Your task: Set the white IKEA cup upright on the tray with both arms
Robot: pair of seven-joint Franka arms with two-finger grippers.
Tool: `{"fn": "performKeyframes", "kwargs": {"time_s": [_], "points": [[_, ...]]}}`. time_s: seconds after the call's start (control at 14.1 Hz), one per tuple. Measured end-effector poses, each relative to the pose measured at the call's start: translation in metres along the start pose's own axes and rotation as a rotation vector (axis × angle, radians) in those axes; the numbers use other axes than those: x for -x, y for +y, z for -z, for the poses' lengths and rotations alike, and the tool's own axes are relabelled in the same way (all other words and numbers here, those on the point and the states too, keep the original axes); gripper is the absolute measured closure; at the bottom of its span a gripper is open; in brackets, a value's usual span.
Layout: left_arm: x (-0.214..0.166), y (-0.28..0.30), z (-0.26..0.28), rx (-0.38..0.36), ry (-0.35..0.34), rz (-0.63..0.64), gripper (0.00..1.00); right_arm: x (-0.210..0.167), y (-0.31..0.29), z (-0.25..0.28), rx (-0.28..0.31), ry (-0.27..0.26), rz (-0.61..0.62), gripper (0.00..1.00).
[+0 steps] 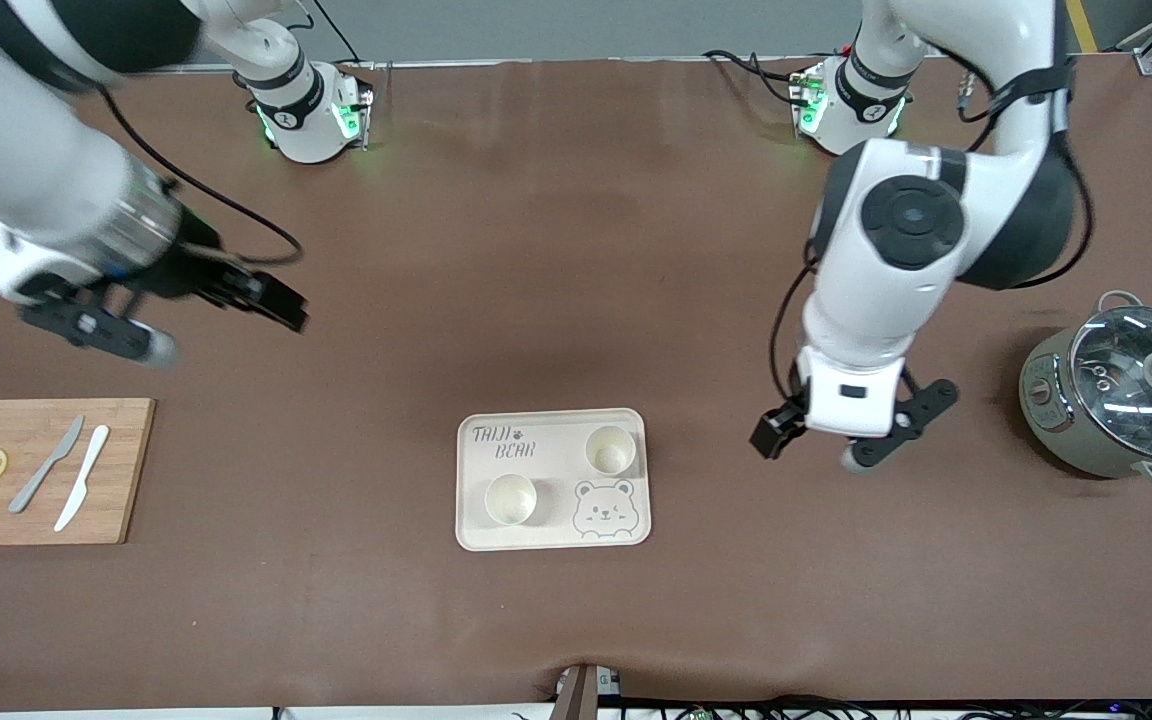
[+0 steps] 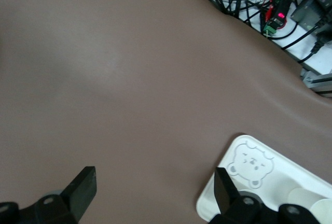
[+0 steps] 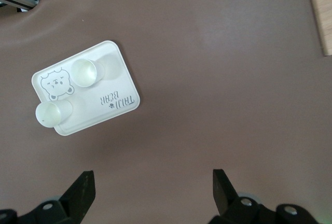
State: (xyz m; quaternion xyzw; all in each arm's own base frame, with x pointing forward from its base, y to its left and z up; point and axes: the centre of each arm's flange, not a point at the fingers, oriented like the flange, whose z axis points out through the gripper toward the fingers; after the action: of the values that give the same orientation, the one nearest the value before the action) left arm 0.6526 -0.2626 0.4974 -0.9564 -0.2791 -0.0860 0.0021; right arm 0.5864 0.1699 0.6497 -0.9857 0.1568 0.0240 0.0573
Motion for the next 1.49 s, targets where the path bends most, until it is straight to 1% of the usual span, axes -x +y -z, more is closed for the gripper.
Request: {"fn": "performKeyframes", "kwargs": {"time_s": [0.21, 0.28, 0.35, 0.5, 0.78, 0.99, 1.2, 1.49], "points": [[-0.031, -0.041, 0.023, -0.017, -0.038, -0.075, 0.00, 0.010, 0.074, 0.037, -0.015, 0.015, 0.067, 0.00], [-0.040, -0.055, 0.029, -0.021, -0.050, -0.102, 0.00, 0.013, 0.098, 0.042, -0.003, 0.021, 0.077, 0.00], [-0.049, -0.067, 0.034, -0.022, -0.059, -0.130, 0.00, 0.015, 0.120, 0.043, 0.027, 0.027, 0.090, 0.00], [-0.068, -0.094, 0.042, -0.024, -0.075, -0.188, 0.00, 0.016, 0.149, 0.035, 0.073, 0.041, 0.116, 0.00], [-0.103, -0.151, 0.059, -0.024, -0.109, -0.299, 0.00, 0.001, 0.209, 0.003, 0.077, 0.056, 0.149, 0.00], [-0.122, -0.187, 0.071, -0.015, -0.120, -0.368, 0.00, -0.006, 0.217, -0.022, 0.079, 0.050, 0.148, 0.00], [-0.136, -0.214, 0.079, -0.007, -0.124, -0.414, 0.00, -0.005, 0.214, -0.024, 0.079, 0.050, 0.156, 0.00], [-0.139, -0.223, 0.089, 0.005, -0.111, -0.429, 0.00, -0.004, 0.214, -0.024, 0.079, 0.052, 0.155, 0.00]]}}
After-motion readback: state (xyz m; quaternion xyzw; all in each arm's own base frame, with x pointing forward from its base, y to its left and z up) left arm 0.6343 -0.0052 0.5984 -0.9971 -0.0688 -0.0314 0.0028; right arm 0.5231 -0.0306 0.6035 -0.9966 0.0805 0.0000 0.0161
